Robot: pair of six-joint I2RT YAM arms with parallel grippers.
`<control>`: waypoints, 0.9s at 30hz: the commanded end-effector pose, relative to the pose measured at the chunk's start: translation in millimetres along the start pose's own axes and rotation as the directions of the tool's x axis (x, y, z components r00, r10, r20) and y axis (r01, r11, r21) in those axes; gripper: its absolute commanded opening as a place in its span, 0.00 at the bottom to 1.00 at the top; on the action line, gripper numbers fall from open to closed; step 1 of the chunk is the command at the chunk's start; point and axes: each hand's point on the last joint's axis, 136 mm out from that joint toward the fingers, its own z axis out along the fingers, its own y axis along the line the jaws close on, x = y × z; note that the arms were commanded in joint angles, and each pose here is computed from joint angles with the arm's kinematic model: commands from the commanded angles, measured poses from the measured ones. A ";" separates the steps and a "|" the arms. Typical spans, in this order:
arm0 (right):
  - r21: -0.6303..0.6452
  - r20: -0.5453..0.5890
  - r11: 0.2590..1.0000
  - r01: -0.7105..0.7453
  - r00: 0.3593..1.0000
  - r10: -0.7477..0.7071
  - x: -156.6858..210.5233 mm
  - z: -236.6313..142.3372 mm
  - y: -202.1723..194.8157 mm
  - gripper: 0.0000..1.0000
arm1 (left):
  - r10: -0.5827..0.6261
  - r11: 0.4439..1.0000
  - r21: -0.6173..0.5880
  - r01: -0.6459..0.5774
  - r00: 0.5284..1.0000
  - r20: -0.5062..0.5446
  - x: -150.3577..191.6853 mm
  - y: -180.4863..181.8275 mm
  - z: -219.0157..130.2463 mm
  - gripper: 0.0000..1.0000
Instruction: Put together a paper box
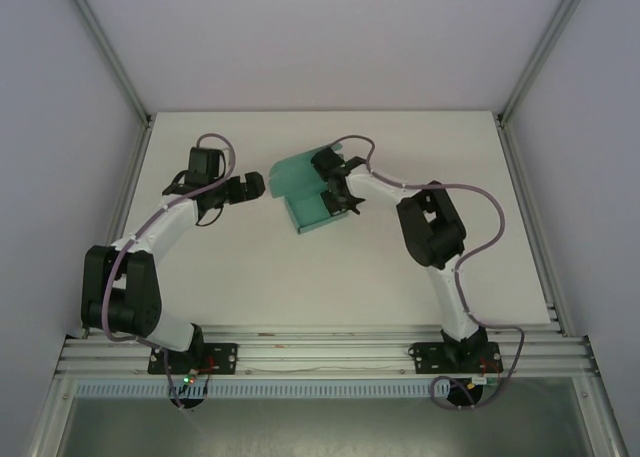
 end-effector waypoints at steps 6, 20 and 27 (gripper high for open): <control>0.479 -0.266 0.878 -0.002 0.952 0.147 76.2 13.7 -61.6 0.00 | -0.014 0.999 -0.030 0.014 1.000 0.009 -6.3 5.4 5.3 1.00; 0.218 -0.098 0.956 -0.198 0.970 0.223 44.8 4.5 -25.7 0.23 | 0.032 0.999 0.038 -0.031 0.999 -0.022 0.2 -5.3 10.2 1.00; 0.046 0.028 0.958 -0.283 0.959 0.282 10.0 -27.7 -14.1 0.43 | 0.084 0.981 0.180 -0.075 0.996 -0.043 11.1 -35.6 21.7 1.00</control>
